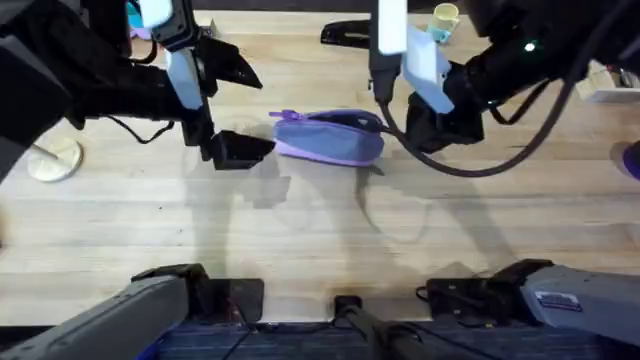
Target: Unzip the bag, pick up the pens from the table one at a time and place them inside, then zip the bag closed.
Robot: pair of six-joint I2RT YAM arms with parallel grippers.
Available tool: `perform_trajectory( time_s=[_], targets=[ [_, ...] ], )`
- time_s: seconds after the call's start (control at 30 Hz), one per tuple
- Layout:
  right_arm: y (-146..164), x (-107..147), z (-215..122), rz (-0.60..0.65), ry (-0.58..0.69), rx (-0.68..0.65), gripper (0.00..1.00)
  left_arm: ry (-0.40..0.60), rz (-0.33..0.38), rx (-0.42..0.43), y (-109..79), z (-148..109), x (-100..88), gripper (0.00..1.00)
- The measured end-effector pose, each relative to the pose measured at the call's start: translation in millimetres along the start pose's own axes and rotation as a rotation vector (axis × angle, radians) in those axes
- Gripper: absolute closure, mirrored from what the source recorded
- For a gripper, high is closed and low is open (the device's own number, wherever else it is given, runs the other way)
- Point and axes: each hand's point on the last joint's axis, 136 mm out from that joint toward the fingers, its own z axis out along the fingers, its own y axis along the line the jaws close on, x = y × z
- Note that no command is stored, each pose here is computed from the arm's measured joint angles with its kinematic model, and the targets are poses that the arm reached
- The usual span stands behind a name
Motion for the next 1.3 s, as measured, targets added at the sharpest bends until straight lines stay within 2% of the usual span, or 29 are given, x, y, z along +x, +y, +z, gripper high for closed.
perform_trajectory(
  time_s=[0.23, 0.6, 0.93, 1.03, 1.23, 1.27, 1.3],
  targets=[
    [-15, -3, 17, -0.07, 0.001, 0.007, 0.97, 0.0, 0.0, 0.0, 0.0, 0, 0.0, 0.006],
    [-45, -14, 48, -0.113, -0.021, 0.047, 0.97, 0.0, 0.0, 0.0, 0.0, 0, 0.0, 0.008],
    [-47, -47, 85, -0.235, -0.047, 0.044, 0.97, 0.0, 0.0, 0.0, 0.0, 0, 0.0, 0.008],
    [-48, -72, 111, -0.316, -0.073, 0.058, 0.97, 0.0, 0.0, 0.0, 0.0, 0, 0.0, 0.008],
    [-45, -83, 112, -0.354, -0.086, 0.071, 0.97, 0.0, 0.0, 0.0, -0.1, 0, 0.0, 0.008],
    [-45, -84, 112, -0.354, -0.086, 0.07, 0.951, 0.0, 0.0, 0.0, 0.0, 0, 0.0, 0.008],
    [-45, -84, 112, -0.355, -0.087, 0.072, 0.849, 0.0, 0.0, 0.0, 0.0, 0, 0.0, 0.008]
  ],
)
